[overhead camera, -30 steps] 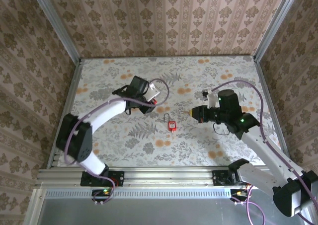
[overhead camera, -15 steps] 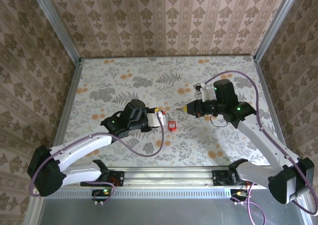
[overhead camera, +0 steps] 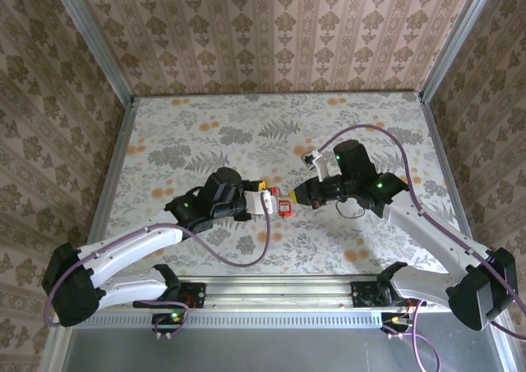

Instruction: Unlock with the key

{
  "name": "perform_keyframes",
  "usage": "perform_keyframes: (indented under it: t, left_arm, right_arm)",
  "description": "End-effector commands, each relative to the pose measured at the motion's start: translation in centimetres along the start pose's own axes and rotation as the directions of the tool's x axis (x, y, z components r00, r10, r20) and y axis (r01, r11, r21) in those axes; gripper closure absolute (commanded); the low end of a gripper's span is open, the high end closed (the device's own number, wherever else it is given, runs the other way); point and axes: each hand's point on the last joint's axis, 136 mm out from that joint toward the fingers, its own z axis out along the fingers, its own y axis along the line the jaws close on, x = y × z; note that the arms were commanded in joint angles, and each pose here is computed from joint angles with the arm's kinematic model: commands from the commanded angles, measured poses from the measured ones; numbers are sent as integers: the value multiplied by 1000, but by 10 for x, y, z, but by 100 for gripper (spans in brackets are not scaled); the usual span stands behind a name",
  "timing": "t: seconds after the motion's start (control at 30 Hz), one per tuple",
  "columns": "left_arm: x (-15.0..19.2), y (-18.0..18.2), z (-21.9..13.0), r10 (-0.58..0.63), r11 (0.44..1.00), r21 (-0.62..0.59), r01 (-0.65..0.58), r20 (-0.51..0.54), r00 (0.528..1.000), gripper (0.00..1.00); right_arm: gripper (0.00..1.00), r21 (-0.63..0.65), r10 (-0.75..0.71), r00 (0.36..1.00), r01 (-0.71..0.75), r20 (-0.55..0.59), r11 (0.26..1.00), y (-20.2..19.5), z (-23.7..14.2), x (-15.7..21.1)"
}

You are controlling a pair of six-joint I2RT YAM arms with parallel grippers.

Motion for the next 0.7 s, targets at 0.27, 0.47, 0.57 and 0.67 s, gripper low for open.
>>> perform_keyframes:
  t: [0.27, 0.47, 0.57, 0.67]
  left_arm:
    - [-6, 0, 4, -8, 1000, 12, 8, 14, 1000, 98]
    - [-3, -2, 7, -16, 1000, 22, 16, 5, 1000, 99]
    - [-6, -2, 6, -22, 999, 23, 21, 20, 1000, 100]
    - [-9, -2, 5, -29, 999, 21, 28, 32, 999, 100]
  right_arm:
    - [100, 4, -1, 1000, 1, 2, 1000, -7, 11, 0]
    - [100, 3, 5, 1000, -5, 6, 1000, -9, 14, -2]
    - [100, 11, 14, 1000, -14, -1, 1000, -12, 16, -2]
    - [100, 9, 17, 1000, -17, -3, 1000, -13, 18, -1]
